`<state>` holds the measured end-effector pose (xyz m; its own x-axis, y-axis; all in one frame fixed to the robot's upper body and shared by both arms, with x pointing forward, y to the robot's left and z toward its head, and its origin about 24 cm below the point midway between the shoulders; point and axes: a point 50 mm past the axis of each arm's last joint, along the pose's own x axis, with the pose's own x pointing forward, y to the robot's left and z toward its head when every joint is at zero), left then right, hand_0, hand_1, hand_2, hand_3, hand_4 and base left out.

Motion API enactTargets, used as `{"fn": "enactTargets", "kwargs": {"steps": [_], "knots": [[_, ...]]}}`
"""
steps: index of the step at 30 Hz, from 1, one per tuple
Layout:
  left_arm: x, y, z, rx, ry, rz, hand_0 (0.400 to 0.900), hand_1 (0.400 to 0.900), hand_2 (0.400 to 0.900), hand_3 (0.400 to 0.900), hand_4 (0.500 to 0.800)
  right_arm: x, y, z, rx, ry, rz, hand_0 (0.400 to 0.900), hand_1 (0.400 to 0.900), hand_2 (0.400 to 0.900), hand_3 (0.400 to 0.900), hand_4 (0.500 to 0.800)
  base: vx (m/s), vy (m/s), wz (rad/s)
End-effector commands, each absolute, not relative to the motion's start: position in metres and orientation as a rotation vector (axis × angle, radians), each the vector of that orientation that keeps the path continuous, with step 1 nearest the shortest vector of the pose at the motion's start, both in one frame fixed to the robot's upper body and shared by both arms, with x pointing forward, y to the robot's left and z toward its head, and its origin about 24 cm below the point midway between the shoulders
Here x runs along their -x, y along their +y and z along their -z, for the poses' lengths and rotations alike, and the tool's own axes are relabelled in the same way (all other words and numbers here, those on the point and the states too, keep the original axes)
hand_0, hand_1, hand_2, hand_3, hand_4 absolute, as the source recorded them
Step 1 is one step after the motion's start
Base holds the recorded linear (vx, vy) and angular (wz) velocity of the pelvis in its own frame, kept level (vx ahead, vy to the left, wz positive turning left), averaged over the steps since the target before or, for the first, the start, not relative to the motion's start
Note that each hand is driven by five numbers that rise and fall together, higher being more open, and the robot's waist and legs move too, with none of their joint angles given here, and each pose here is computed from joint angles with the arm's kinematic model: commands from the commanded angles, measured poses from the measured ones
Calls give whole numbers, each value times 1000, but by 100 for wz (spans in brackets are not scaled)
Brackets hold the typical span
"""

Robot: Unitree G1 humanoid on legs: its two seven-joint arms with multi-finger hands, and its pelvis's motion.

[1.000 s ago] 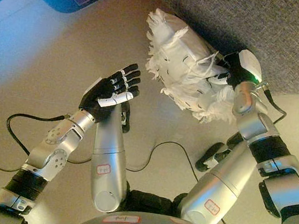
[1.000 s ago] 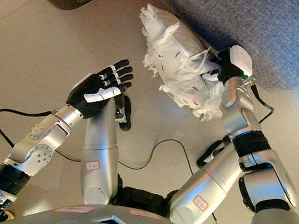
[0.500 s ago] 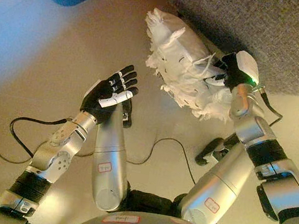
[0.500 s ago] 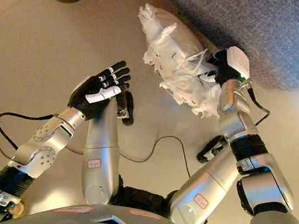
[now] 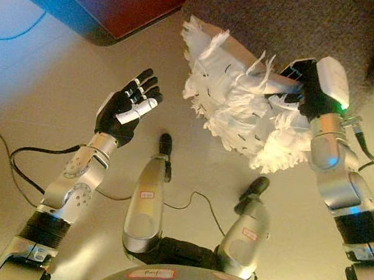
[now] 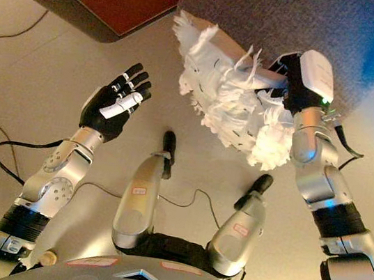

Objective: Pick up the pillow and put it on the sofa.

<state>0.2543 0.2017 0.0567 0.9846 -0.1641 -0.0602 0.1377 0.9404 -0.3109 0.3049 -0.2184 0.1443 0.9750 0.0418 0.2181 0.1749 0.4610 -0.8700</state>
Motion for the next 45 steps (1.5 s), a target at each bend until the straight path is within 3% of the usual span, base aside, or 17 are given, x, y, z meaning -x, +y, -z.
{"fn": "enactTargets", "kwargs": {"steps": [1, 10, 23, 31, 36, 37, 38, 41, 45], "knots": [[-246, 190, -71, 274, 19, 217, 900, 900, 900, 900, 800, -282, -208, -226, 986, -707, 210, 400, 400, 400, 400, 500, 160, -31, -19], [-233, 192, -41, 296, 141, 153, 900, 900, 900, 900, 800, -249, -226, -223, 847, -710, 154, 400, 400, 400, 400, 500, 143, -56, -6], [-214, 213, -43, 244, 186, 251, 900, 900, 900, 900, 800, -302, -279, -235, 811, -374, 134, 400, 400, 400, 400, 500, 129, -39, 20], [-206, 226, -54, 193, 199, 316, 900, 900, 900, 900, 800, -327, -327, -236, 807, -173, 292, 400, 400, 400, 400, 500, 110, -117, 27], [-208, 231, -61, 146, 205, 345, 900, 900, 900, 900, 800, -332, -369, -248, 798, -15, 547, 400, 400, 400, 400, 500, 65, -157, 18], [-210, 233, -64, 132, 199, 357, 900, 900, 900, 900, 800, -332, -378, -253, 802, 19, 612, 671, 671, 671, 671, 662, -34, -208, 15], [-212, 234, -69, 115, 193, 376, 900, 900, 900, 900, 800, -330, -388, -257, 794, 69, 700, 900, 900, 900, 900, 800, -77, -179, 15], [-215, 231, -77, 103, 170, 411, 900, 900, 900, 900, 800, -331, -394, -278, 676, 54, 882, 900, 900, 900, 900, 800, -91, -72, 9], [-216, 226, -78, 103, 164, 425, 900, 900, 900, 900, 800, -332, -388, -296, 702, -57, 954, 900, 900, 900, 900, 800, -48, 33, 6]]}}
